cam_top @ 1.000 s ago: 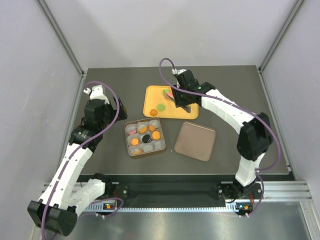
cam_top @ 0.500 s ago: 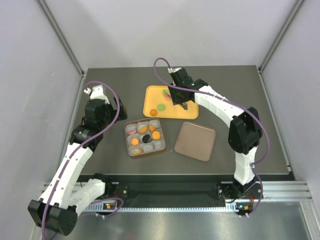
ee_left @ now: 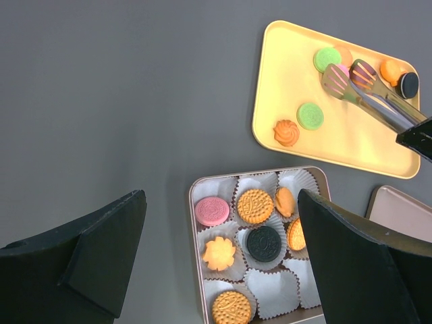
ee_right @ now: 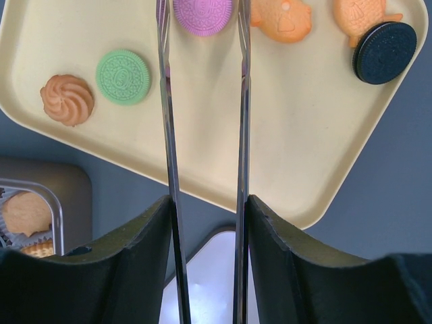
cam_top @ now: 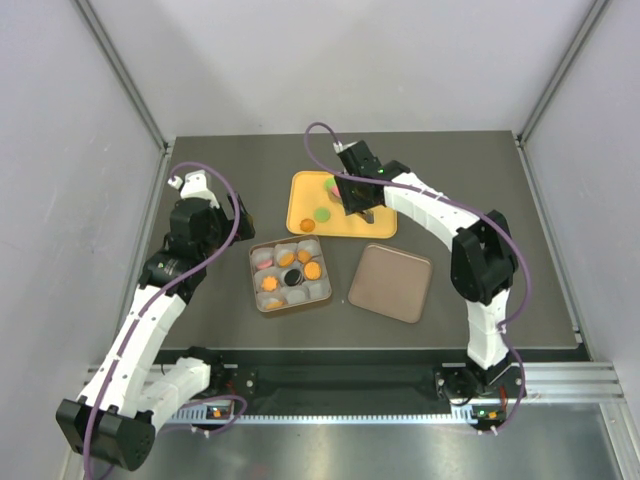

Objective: Pack the cookies

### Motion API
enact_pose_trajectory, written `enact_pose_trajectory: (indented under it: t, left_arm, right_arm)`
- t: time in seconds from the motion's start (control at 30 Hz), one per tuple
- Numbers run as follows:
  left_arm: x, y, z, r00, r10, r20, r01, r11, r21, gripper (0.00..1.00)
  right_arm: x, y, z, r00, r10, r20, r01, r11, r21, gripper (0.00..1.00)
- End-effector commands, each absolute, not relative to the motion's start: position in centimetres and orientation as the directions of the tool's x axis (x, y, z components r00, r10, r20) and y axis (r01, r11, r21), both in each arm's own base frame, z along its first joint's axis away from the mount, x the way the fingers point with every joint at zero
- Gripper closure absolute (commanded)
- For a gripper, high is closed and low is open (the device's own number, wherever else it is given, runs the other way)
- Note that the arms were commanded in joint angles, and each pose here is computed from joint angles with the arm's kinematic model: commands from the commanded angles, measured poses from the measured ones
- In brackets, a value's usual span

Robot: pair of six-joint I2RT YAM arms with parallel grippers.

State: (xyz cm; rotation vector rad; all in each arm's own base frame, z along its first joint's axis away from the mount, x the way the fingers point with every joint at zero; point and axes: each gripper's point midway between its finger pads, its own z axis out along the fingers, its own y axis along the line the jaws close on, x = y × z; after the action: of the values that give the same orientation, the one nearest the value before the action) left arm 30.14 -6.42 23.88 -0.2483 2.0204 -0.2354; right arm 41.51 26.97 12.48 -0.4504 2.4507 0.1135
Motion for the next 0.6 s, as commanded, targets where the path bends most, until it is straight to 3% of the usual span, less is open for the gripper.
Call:
enact_pose_trajectory:
  t: [0.0,0.57]
  left_arm:
    - [30.83,-6.64,24.67,-0.403,-0.293,-0.867,-0.057,0.954,-0.295,0.01]
    - [30.77,-6.64,24.81,-0.4,-0.296,-0.867,-0.056,0.953,-0.299,0.01]
  right_arm:
    - [42.64,27.43,13.92,-0.708,-0.278,-0.649,-0.348,0.937,-0.023,0.54]
    - [42.87,27.52,13.98,-0.706,-0.28,-0.651,-0.343,0.939,-0.032,0.62]
